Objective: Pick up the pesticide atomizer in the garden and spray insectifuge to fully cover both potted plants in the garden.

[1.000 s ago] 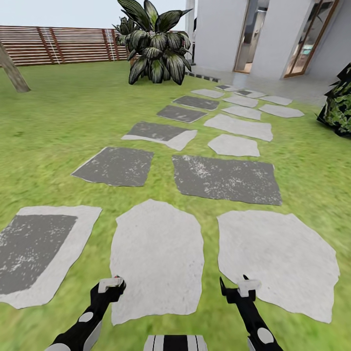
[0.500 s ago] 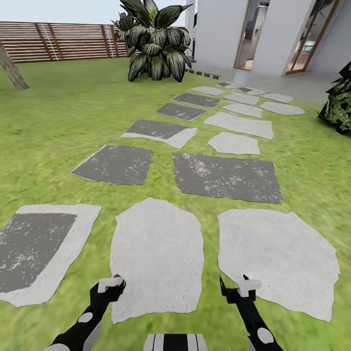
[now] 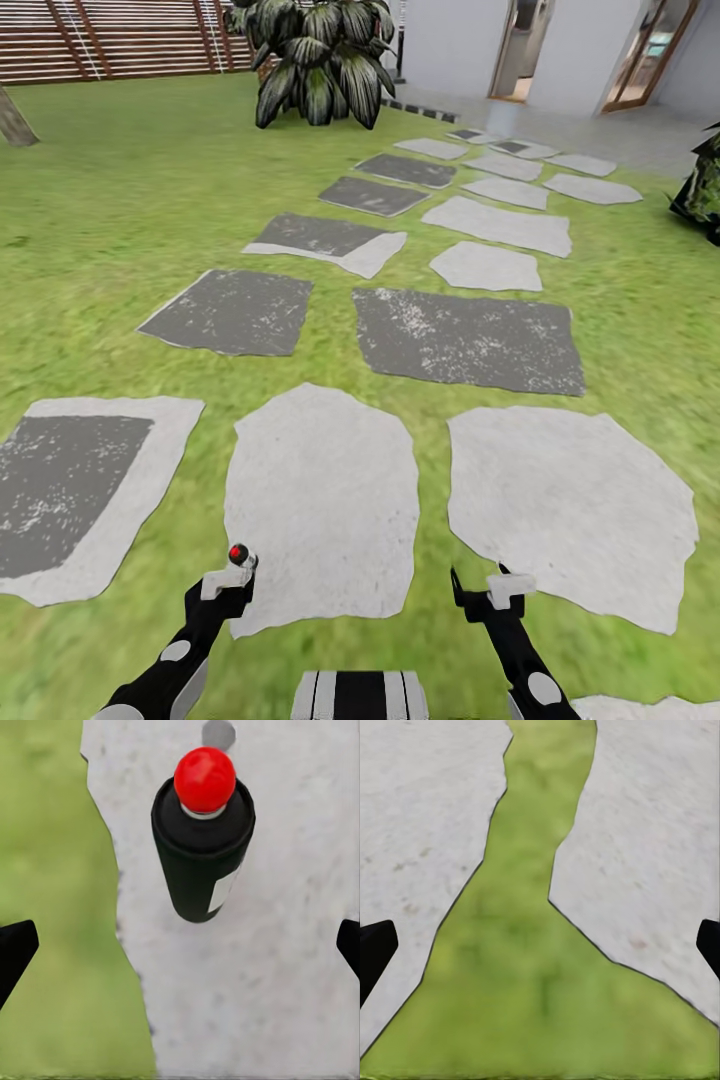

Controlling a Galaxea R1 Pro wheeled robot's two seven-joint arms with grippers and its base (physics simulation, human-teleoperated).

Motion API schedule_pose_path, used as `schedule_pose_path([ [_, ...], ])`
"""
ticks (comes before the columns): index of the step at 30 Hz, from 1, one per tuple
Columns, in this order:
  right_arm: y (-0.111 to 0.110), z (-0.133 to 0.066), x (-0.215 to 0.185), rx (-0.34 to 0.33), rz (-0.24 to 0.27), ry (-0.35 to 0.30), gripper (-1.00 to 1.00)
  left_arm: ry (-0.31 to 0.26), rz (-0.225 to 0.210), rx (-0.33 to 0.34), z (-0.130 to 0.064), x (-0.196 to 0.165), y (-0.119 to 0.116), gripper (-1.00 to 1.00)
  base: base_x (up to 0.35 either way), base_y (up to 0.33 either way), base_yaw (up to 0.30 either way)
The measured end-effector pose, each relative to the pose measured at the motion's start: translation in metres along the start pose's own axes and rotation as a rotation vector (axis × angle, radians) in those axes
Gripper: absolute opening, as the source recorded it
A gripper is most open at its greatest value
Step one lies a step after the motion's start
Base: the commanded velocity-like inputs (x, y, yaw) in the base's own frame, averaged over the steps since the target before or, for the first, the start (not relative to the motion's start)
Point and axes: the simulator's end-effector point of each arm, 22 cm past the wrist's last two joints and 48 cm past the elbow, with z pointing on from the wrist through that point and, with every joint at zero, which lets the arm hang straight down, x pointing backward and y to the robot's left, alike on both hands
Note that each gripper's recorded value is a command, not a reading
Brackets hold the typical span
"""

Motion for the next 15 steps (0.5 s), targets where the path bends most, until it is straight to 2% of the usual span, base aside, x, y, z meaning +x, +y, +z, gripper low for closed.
schedule_pose_path([
  [5,0.001,0.001,0.015,-0.002,0.001,0.028,1.00,0.028,0.003,0.000,0.003,0.016,0.000,1.00,0.000,0.000,0.000],
  [15,0.001,0.001,0.017,-0.003,0.001,0.031,1.00,0.033,0.005,0.002,0.003,0.019,-0.001,1.00,0.010,0.000,0.000],
])
